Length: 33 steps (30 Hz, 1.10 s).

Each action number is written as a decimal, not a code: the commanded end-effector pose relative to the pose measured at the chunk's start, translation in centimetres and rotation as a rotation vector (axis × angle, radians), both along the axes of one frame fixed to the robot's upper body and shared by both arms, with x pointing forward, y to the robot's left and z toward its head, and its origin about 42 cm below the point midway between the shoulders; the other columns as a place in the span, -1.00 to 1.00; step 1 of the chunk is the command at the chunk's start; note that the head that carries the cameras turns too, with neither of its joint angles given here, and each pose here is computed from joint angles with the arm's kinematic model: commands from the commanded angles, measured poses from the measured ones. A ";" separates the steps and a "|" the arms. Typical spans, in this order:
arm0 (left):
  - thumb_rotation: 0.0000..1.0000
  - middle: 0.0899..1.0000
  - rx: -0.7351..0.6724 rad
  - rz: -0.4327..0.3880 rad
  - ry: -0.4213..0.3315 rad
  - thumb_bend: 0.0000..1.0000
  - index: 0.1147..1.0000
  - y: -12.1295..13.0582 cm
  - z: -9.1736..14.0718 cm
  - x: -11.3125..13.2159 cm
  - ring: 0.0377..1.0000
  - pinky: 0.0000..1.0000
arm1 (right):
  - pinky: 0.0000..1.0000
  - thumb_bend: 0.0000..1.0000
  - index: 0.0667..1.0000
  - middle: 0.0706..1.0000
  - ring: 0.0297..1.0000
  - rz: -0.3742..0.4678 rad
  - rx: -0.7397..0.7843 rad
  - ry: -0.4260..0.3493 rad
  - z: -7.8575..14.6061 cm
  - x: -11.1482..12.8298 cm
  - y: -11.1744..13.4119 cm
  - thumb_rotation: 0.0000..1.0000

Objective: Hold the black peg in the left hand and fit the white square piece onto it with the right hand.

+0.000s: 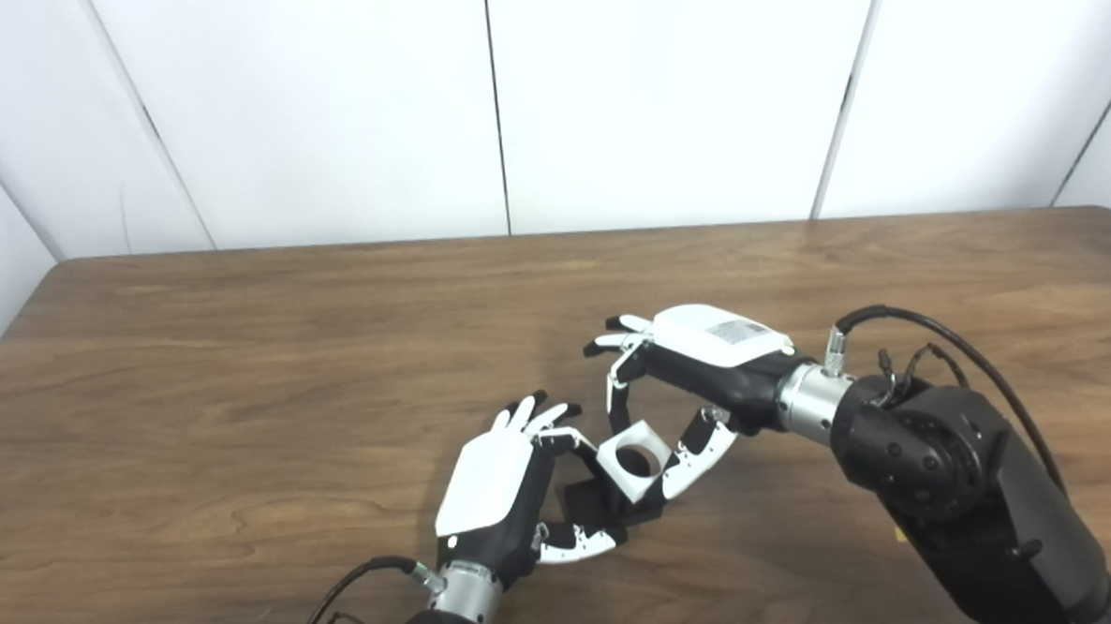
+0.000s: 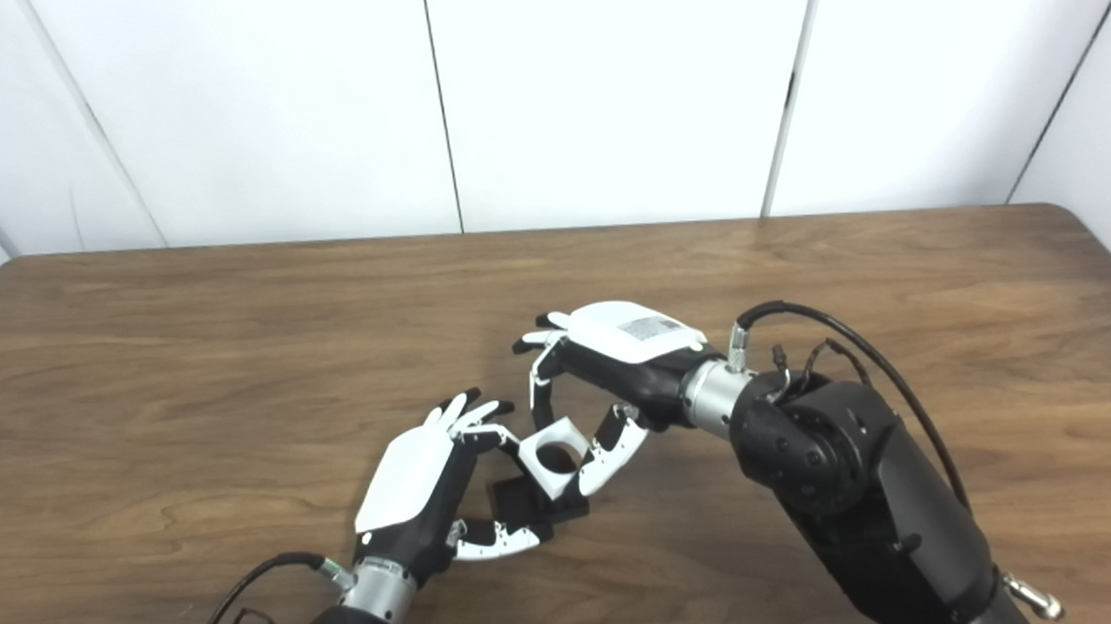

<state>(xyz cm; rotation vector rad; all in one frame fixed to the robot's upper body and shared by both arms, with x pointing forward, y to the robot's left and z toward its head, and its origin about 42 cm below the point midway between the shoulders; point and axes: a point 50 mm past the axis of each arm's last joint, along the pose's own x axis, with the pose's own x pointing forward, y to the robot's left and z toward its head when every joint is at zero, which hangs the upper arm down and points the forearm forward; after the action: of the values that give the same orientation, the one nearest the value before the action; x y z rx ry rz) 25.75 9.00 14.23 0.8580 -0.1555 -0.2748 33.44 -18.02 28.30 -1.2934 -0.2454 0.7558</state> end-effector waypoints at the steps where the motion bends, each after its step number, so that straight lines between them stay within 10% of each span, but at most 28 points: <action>1: -0.88 0.77 0.027 -0.033 0.031 0.03 -0.14 -0.9 -0.7 -0.1 0.98 1.00 | 0.84 0.05 -0.09 0.84 1.00 0.011 0.008 -0.087 1.6 0.5 -0.2 -0.70; 33: -0.88 0.75 0.010 -0.016 0.024 0.04 -0.15 -1.3 0.0 0.2 0.97 1.00 | 0.82 0.05 -0.09 0.84 1.00 0.028 -0.020 -0.057 0.2 0.2 -0.6 -0.70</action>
<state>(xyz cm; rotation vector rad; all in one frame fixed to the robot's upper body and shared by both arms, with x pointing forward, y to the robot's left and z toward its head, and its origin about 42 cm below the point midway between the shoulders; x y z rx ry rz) 25.82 8.35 14.30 0.8496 -0.1500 -0.2797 33.78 -18.32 27.58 -1.3037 -0.2614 0.7599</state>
